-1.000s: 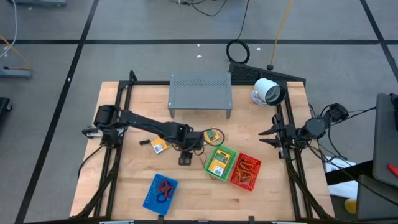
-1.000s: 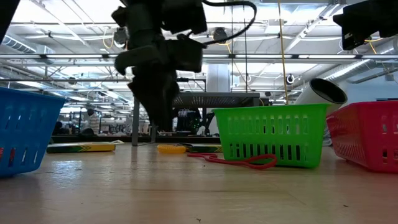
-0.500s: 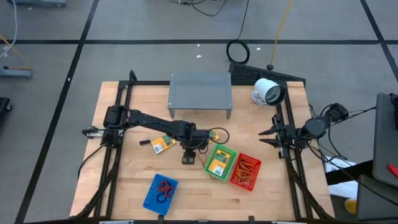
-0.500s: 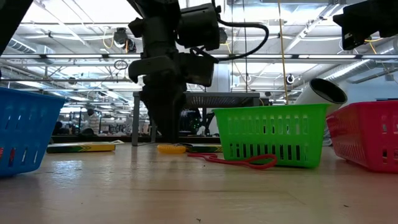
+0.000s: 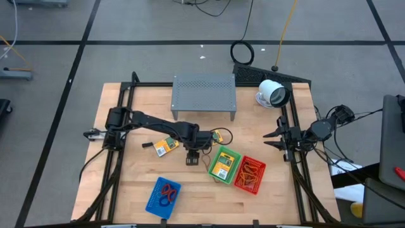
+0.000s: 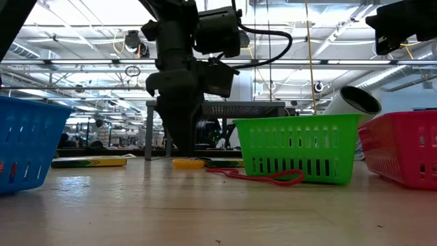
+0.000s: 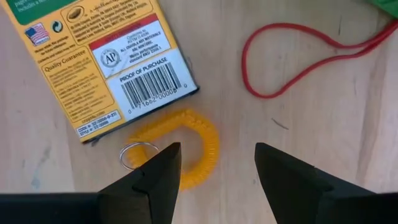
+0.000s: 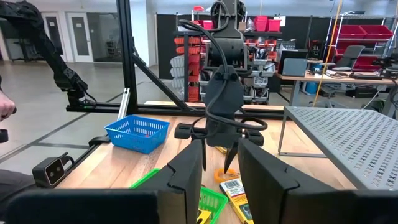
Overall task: Pick & Place Office Desk Supplies
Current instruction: Put the yellow spring rubberband band into the blue bin
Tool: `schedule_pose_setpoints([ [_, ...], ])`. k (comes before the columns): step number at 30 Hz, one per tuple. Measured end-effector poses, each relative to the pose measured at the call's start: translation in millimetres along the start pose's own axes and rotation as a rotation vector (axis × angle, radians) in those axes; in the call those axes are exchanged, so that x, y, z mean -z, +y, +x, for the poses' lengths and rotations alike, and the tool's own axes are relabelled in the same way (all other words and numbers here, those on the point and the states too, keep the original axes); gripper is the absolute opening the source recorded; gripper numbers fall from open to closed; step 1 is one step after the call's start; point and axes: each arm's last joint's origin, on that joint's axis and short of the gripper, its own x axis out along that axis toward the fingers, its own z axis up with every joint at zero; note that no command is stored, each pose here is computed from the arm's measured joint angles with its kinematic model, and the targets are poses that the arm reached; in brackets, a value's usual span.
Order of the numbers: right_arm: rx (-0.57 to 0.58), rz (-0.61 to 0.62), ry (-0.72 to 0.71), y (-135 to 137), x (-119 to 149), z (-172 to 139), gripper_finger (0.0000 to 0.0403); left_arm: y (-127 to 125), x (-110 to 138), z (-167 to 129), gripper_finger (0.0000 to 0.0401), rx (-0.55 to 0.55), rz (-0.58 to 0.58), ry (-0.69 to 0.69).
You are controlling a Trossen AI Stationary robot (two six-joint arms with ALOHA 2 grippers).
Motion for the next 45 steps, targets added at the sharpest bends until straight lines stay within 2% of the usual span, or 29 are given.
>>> schedule_pose_setpoints([
  [6,0.000,0.000,-0.001,0.0,0.0,0.0,0.0094,0.8,-0.5,15.4,0.0214,0.007,-0.004,0.022],
  [12,0.000,0.000,0.000,0.0,0.1,0.0,0.0095,0.8,-3.3,18.1,0.0214,0.008,-0.002,0.000],
  [16,0.000,0.000,-0.001,0.0,0.0,0.0,0.0094,-1.6,-3.4,18.4,0.0207,-0.018,-0.040,-0.004],
  [20,0.000,0.000,0.000,0.0,0.0,0.0,0.0096,-6.9,-3.4,19.2,0.0164,-0.106,-0.102,-0.016],
  [26,0.000,0.000,0.000,0.0,0.0,0.0,0.0094,-15.0,-2.8,20.1,0.0042,-0.152,-0.153,-0.027],
  [28,0.000,0.000,0.000,0.0,0.1,0.0,0.0096,-17.9,-2.4,20.3,0.0017,-0.151,-0.156,-0.026],
  [38,0.000,0.000,0.000,0.0,0.0,0.0,0.0096,-31.8,4.9,14.0,0.0007,-0.116,-0.183,0.023],
  [45,0.000,0.000,0.000,0.0,0.0,0.0,0.0094,-47.6,12.8,-14.1,0.0004,-0.109,-0.215,0.015],
])
